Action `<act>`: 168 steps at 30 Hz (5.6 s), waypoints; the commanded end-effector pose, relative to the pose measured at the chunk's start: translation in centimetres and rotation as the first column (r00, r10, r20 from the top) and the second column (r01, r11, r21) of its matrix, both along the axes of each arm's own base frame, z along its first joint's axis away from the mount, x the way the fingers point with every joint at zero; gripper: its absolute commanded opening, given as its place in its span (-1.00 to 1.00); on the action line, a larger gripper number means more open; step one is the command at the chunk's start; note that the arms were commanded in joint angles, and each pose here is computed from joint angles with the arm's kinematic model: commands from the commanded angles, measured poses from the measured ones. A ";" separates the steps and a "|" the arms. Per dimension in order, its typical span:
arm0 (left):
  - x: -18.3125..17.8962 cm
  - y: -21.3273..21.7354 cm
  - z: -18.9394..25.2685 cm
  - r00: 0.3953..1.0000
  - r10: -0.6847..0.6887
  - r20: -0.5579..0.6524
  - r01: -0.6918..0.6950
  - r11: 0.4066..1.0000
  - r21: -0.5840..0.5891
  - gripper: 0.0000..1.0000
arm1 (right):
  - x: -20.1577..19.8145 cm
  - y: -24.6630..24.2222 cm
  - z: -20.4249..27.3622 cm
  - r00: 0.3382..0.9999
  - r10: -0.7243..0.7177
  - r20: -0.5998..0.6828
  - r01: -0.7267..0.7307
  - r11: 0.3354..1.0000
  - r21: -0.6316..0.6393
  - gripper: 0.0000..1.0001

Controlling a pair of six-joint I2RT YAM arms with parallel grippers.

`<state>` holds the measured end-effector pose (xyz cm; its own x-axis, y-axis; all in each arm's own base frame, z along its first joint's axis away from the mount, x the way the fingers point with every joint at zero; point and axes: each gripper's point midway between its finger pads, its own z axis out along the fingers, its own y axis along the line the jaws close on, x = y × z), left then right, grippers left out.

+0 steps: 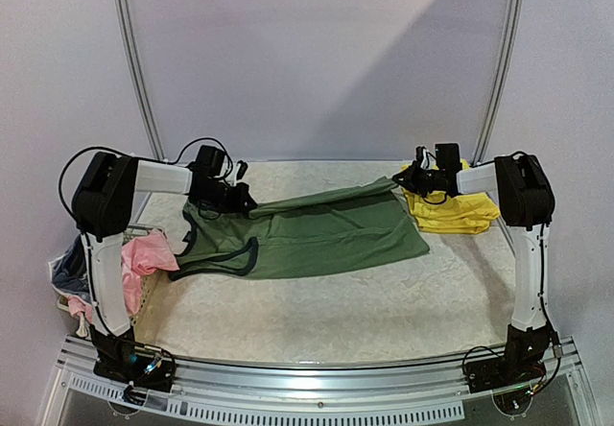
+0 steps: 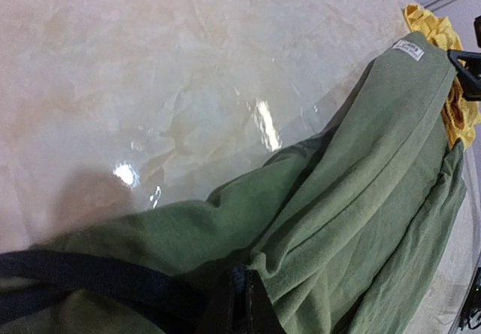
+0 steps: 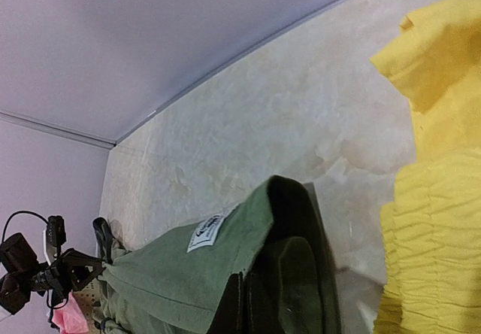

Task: Fold and stack the mixed laundry pile
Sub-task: Fold the 1/3-folded tank top at the center of the board, then adjust the rectangle-folded tank top at the center of the board.

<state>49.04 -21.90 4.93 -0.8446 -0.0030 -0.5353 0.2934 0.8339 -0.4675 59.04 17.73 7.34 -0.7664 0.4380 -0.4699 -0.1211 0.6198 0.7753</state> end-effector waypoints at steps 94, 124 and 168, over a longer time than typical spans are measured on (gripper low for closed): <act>-0.5 1.1 -6.2 0.985 -0.050 -0.165 0.142 0.780 0.609 -0.40 | -28.5 6.9 -13.0 0.859 0.089 -0.504 -0.333 0.845 -0.418 -0.34; 3.5 8.5 -1.1 0.969 0.180 -0.167 -0.087 0.888 0.452 -0.12 | -27.8 11.6 -0.8 0.931 0.288 -0.226 -0.366 0.762 -0.535 -0.07; 9.6 -3.9 3.3 0.987 -0.147 0.069 0.138 0.983 0.118 0.21 | -33.2 16.4 6.1 0.871 0.471 -0.136 -0.472 0.731 -0.493 0.17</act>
<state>57.36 -26.32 2.49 -0.8599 0.1872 -0.4749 0.4035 0.8190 -0.4079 20.03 34.55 9.91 -0.8260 -0.3926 -0.4044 -0.5408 0.7543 0.3723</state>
